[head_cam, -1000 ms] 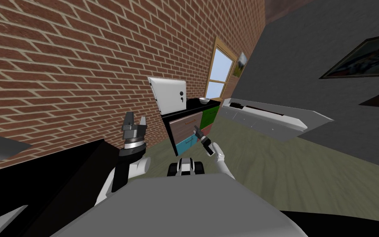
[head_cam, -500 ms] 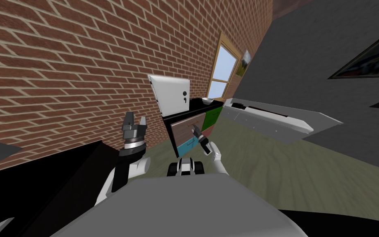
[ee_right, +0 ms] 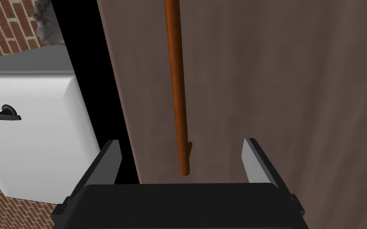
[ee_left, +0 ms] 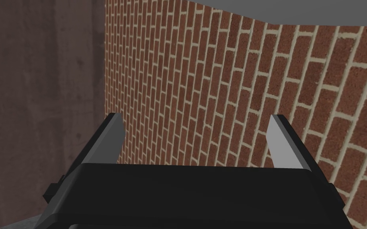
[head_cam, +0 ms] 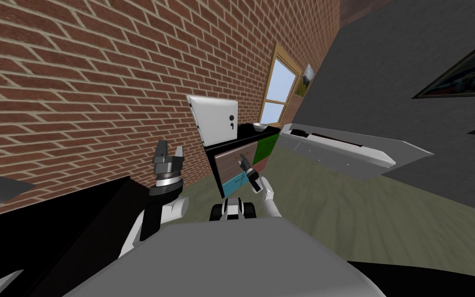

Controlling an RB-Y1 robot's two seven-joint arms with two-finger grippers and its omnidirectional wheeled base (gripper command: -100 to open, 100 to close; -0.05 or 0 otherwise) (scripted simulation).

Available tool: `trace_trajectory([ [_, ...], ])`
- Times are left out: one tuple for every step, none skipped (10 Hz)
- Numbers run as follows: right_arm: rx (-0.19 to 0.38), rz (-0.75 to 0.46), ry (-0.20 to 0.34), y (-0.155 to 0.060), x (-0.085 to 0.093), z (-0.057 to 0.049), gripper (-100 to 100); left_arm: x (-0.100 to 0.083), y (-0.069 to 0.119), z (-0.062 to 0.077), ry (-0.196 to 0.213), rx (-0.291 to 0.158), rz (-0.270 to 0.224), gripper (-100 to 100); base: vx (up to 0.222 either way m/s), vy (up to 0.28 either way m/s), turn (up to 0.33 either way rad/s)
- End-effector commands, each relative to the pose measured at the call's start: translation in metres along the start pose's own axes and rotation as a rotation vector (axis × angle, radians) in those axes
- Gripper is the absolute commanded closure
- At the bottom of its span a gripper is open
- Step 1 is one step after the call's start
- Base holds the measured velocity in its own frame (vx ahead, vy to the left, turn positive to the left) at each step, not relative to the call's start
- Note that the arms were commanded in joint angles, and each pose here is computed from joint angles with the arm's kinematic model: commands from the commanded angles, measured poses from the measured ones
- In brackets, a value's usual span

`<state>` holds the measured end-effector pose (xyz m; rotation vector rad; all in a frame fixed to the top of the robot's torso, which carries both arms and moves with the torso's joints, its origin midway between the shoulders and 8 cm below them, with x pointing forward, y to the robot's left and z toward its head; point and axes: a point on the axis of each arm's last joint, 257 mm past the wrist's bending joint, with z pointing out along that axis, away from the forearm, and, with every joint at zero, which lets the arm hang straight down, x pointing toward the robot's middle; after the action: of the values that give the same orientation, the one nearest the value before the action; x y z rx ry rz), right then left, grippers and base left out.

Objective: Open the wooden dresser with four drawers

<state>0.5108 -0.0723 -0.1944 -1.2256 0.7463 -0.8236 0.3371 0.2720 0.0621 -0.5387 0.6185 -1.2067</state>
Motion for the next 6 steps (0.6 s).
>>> trace_trajectory([
  [0.000, 0.001, 0.005, -0.002, 0.003, 0.004, -100, 0.000, 0.000, 0.000, 0.000, 0.000, 0.000, 0, 0.024, 0.020, 0.008],
  [-0.001, 0.004, -0.001, 0.004, -0.003, -0.005, 100, 0.000, 0.000, 0.000, 0.000, 0.000, 0.000, 0, -0.024, -0.017, -0.081],
  [-0.002, 0.006, 0.005, 0.001, 0.000, 0.000, 100, 0.000, 0.000, 0.000, 0.000, 0.000, 0.000, 0, -0.016, -0.013, -0.037],
  [-0.010, -0.022, -0.002, 0.002, 0.006, -0.004, -100, 0.000, 0.000, 0.000, 0.000, 0.000, 0.000, 0, -0.013, -0.003, 0.004],
  [-0.020, -0.039, -0.004, 0.003, 0.011, -0.006, -100, 0.000, 0.000, 0.000, 0.000, 0.000, 0.000, 0, -0.010, 0.002, 0.005],
  [-0.029, -0.055, -0.006, 0.005, 0.016, -0.009, -100, 0.000, 0.000, 0.000, 0.000, 0.000, 0.000, 0, -0.003, 0.006, 0.004],
])
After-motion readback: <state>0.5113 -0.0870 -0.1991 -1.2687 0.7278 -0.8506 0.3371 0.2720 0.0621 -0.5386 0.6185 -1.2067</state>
